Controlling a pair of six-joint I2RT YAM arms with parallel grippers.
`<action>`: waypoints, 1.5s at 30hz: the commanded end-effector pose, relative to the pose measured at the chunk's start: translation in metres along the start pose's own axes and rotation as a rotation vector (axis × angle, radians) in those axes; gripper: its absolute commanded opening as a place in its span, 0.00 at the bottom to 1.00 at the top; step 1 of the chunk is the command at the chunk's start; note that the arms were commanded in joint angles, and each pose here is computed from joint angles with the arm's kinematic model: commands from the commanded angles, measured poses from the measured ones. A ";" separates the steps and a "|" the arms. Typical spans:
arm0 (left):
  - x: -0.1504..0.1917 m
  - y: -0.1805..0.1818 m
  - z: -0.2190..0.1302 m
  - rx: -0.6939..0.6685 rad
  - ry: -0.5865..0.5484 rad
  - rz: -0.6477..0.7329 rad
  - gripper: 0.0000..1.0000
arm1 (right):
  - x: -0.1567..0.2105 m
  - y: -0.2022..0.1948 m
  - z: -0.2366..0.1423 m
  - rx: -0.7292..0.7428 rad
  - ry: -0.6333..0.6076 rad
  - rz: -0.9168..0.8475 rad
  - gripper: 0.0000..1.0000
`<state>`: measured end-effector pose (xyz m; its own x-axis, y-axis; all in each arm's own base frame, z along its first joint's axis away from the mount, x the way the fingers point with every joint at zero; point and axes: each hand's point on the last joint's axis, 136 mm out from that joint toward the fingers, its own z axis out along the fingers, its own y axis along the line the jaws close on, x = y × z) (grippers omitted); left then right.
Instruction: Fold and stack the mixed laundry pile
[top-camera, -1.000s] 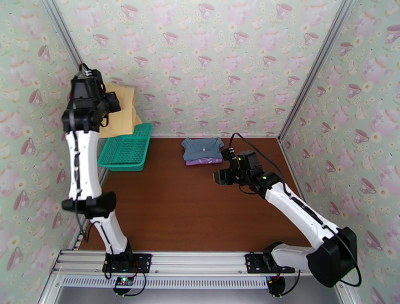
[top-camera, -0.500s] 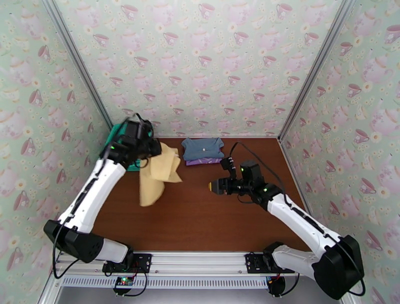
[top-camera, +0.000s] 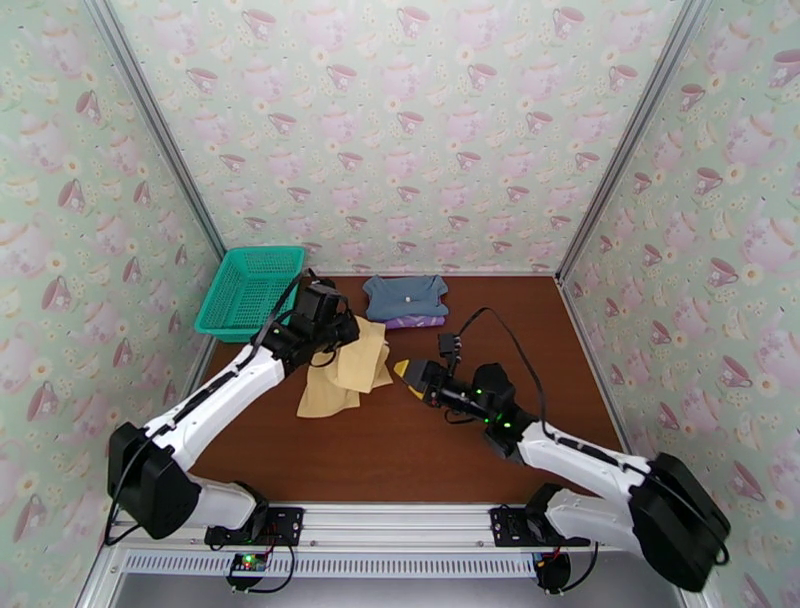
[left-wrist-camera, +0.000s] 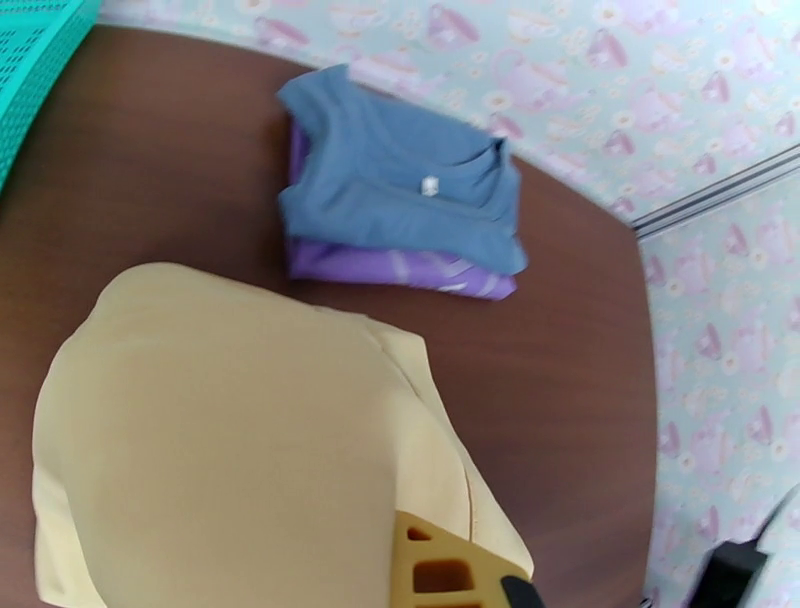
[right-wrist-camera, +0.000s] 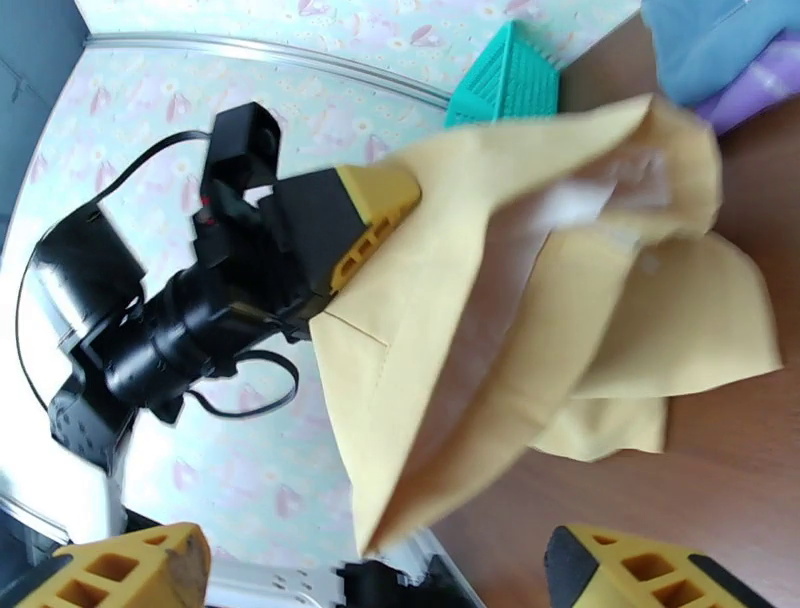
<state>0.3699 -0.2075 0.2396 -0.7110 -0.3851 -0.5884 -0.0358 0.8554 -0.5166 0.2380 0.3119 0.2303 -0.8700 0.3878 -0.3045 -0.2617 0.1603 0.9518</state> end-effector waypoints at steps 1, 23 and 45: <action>-0.014 -0.016 0.002 0.050 -0.072 -0.036 0.00 | -0.009 0.023 0.018 -0.105 -0.060 0.081 1.00; -0.007 -0.016 -0.002 0.068 -0.072 -0.045 0.00 | 0.002 0.018 0.063 -0.101 -0.045 0.078 0.00; 0.104 -0.039 -0.094 0.345 -0.136 0.610 0.81 | -0.107 0.124 0.012 0.392 -0.129 -0.679 0.00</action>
<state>0.2451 -0.2339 0.2567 -0.5281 -0.0172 -0.8490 0.4911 0.8095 -0.3219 0.2945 0.3065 0.4026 -0.5175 0.2986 -0.8019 -0.5529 0.5986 0.5797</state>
